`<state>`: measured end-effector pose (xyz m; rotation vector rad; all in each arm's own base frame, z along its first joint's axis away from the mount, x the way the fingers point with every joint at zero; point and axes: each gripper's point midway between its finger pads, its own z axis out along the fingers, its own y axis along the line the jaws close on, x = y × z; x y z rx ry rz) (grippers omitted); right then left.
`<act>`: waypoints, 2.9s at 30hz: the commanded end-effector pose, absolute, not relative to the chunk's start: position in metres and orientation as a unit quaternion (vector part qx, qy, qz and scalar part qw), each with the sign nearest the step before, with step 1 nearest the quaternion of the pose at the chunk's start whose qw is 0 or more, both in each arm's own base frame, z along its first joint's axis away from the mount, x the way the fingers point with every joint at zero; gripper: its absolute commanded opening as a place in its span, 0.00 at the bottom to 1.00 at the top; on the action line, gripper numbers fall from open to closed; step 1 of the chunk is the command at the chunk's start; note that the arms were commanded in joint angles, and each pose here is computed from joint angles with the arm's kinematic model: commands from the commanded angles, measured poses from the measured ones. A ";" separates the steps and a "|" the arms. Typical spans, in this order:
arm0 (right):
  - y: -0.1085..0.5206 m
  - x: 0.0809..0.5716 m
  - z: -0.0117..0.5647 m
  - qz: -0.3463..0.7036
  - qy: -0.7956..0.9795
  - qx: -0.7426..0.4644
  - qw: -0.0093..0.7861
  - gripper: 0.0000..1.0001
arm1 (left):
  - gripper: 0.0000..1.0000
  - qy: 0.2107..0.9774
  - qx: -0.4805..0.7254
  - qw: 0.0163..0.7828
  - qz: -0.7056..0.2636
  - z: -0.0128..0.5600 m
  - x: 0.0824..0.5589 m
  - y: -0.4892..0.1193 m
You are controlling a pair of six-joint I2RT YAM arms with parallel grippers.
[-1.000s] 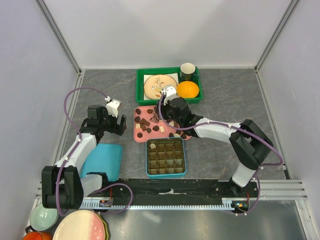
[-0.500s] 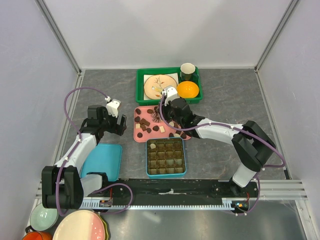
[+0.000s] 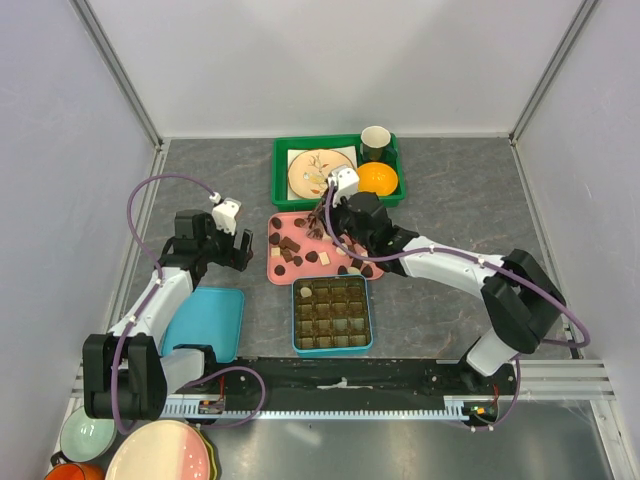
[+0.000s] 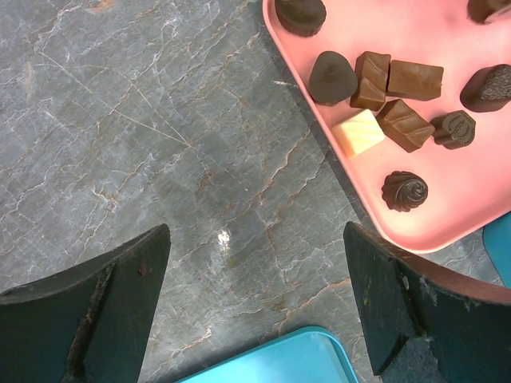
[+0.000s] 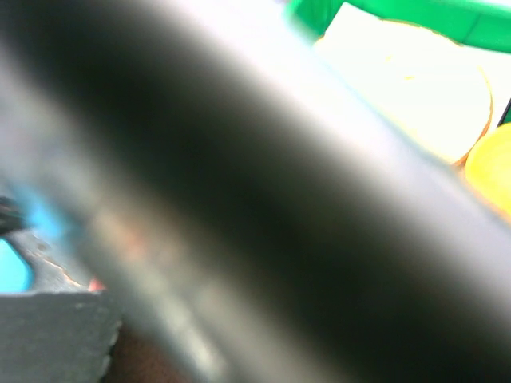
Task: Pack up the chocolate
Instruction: Pick up the fake chocolate from the plate, then place the fake chocolate in the packing box.
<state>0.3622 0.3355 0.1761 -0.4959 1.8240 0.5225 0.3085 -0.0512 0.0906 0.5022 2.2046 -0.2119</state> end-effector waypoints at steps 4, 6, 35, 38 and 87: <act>0.342 0.358 0.265 0.287 0.722 -0.168 0.607 0.22 | 0.96 0.869 0.216 0.436 -0.094 0.104 0.311 -0.056; 0.341 0.354 0.277 0.301 0.721 -0.158 0.604 0.21 | 0.96 0.868 0.217 0.437 -0.092 0.105 0.311 -0.055; 0.296 0.229 0.229 0.320 0.800 -0.177 0.475 0.21 | 0.96 0.862 0.221 0.444 -0.109 0.117 0.309 -0.062; 0.304 0.234 0.228 0.320 0.800 -0.172 0.477 0.21 | 0.96 0.859 0.225 0.447 -0.106 0.120 0.308 -0.061; 0.313 0.313 0.267 0.210 0.769 -0.145 0.586 0.36 | 0.96 0.856 0.236 0.447 -0.107 0.121 0.302 -0.062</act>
